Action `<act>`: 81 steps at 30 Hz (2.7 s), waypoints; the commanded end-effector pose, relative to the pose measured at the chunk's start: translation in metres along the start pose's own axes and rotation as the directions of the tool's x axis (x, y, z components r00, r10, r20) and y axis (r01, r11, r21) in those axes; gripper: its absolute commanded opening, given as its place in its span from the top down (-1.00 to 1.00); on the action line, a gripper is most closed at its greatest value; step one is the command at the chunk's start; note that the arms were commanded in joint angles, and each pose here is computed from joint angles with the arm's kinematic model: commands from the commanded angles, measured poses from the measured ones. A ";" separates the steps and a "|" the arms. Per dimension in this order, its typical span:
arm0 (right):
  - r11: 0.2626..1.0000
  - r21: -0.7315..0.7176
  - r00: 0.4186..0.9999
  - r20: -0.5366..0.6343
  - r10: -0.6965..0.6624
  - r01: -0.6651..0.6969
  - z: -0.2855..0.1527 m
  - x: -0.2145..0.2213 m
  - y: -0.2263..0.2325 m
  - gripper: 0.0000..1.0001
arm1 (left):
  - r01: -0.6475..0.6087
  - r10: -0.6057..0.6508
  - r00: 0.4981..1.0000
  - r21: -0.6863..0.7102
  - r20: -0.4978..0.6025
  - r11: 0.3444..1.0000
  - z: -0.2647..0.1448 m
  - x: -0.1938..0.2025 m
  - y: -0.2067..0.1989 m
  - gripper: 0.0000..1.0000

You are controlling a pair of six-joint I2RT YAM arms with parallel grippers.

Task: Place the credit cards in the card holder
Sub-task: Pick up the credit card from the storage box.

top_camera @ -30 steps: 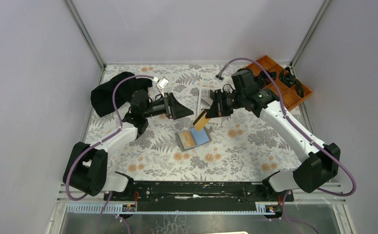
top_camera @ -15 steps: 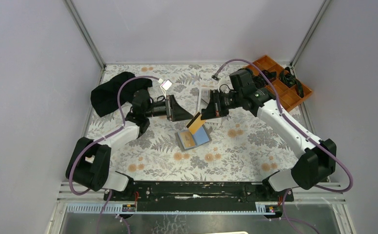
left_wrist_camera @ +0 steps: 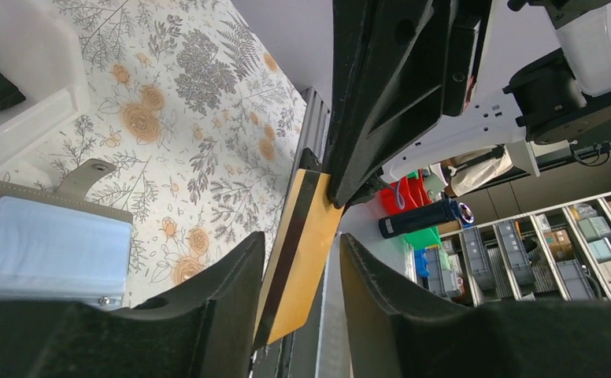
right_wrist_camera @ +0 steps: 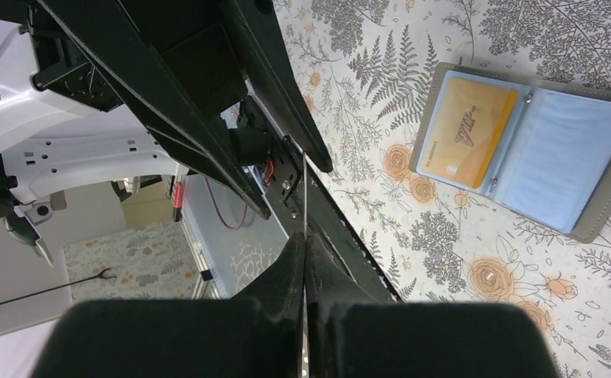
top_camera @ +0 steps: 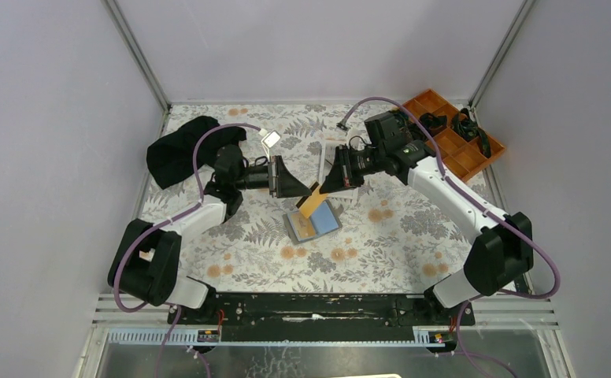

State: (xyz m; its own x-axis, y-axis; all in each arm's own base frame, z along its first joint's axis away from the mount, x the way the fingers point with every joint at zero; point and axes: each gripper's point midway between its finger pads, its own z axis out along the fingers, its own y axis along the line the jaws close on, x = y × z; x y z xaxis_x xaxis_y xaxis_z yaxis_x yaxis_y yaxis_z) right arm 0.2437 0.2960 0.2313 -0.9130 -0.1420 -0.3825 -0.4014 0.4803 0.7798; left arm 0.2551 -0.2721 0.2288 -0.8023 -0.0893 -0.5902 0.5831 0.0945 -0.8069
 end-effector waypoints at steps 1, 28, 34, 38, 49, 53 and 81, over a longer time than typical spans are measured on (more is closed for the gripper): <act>0.998 -0.056 1.000 -0.008 -0.012 0.012 0.002 -0.002 0.010 1.00 | -0.027 0.028 0.999 0.044 -0.031 0.999 0.000 0.007 -0.005 0.11; 0.994 -0.105 1.000 -0.002 0.020 -0.020 0.003 -0.021 0.000 1.00 | 0.025 -0.021 0.997 0.052 -0.068 0.998 -0.004 0.026 0.002 0.36; 0.994 -0.101 1.000 -0.008 0.028 -0.029 0.005 -0.021 -0.004 1.00 | 0.032 -0.028 0.997 0.054 -0.068 0.998 -0.006 0.027 0.004 0.43; 0.994 -0.100 0.999 -0.015 0.031 -0.033 0.006 -0.020 -0.006 1.00 | 0.034 -0.031 0.997 0.051 -0.067 0.998 -0.007 0.027 0.007 0.50; 0.995 -0.086 0.998 -0.047 0.048 -0.052 0.012 -0.014 -0.017 1.00 | 0.045 -0.043 0.998 0.050 -0.040 0.998 -0.011 0.017 0.013 0.49; 0.995 -0.089 0.997 -0.052 0.050 -0.054 0.012 -0.012 -0.017 1.00 | 0.057 -0.055 0.998 0.066 -0.031 0.996 -0.011 0.015 0.013 0.48; 0.979 0.205 0.998 0.067 -0.017 0.003 0.006 -0.028 -0.064 0.01 | 0.159 -0.114 0.984 -0.368 0.140 0.916 -0.016 0.025 0.092 1.00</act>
State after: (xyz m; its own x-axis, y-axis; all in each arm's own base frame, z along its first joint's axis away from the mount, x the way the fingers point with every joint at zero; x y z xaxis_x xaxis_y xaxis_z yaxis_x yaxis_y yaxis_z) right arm 0.2793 0.2881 0.1851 -0.9329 -0.1341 -0.3343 -0.3493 0.5634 0.7487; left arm 0.2688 -0.2602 0.1737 -0.8619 -0.1659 -0.4791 0.4391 0.2285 -0.8689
